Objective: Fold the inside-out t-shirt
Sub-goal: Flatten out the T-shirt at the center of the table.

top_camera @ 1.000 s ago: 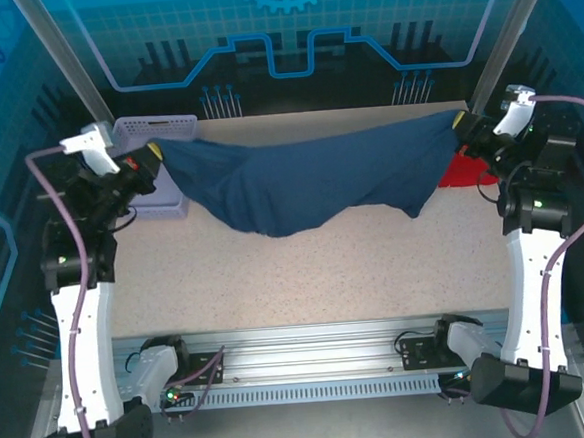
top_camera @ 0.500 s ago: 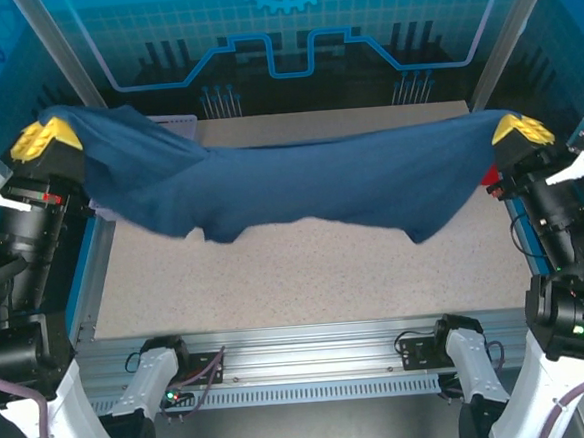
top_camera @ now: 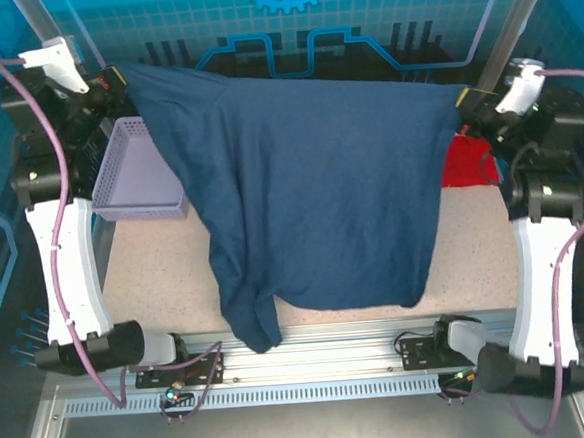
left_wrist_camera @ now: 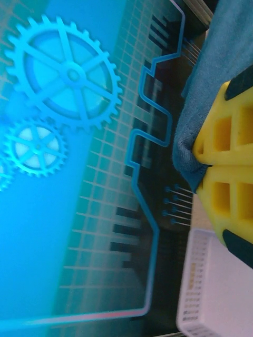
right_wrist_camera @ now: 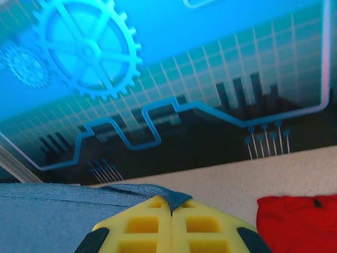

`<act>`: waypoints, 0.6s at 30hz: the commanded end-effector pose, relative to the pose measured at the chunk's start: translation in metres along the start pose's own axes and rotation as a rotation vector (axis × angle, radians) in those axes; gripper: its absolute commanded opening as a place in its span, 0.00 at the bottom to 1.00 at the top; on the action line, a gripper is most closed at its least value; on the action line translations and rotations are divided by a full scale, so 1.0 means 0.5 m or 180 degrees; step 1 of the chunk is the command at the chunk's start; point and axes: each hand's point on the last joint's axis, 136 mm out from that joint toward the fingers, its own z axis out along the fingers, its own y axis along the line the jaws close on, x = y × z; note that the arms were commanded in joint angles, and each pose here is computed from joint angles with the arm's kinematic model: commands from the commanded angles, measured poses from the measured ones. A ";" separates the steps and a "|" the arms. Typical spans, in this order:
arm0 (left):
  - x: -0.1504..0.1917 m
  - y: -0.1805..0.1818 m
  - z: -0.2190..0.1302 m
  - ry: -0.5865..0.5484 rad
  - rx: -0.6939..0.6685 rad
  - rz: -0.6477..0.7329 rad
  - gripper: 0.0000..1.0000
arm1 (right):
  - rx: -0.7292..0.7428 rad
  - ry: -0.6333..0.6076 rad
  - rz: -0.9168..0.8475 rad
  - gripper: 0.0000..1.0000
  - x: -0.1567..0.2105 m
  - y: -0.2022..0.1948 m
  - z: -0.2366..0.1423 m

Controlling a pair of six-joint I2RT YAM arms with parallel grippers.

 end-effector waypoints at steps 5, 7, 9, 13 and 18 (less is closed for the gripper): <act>-0.146 -0.070 -0.104 -0.0731 0.0231 -0.0177 0.00 | -0.0094 -0.0486 -0.0416 0.00 -0.104 0.079 -0.046; -0.163 -0.094 -0.145 -0.0851 0.0314 -0.0174 0.00 | -0.0116 -0.0560 -0.0465 0.00 -0.114 0.094 -0.079; -0.176 -0.118 -0.193 -0.0972 0.0391 -0.0145 0.00 | -0.0139 -0.0637 -0.0515 0.00 -0.121 0.108 -0.117; -0.196 -0.173 -0.317 -0.1273 0.0526 0.0031 0.00 | -0.0146 -0.0830 -0.0634 0.00 -0.132 0.135 -0.212; -0.208 -0.230 -0.466 -0.1647 0.0620 0.0266 0.00 | -0.0080 -0.1146 -0.0777 0.00 -0.148 0.160 -0.335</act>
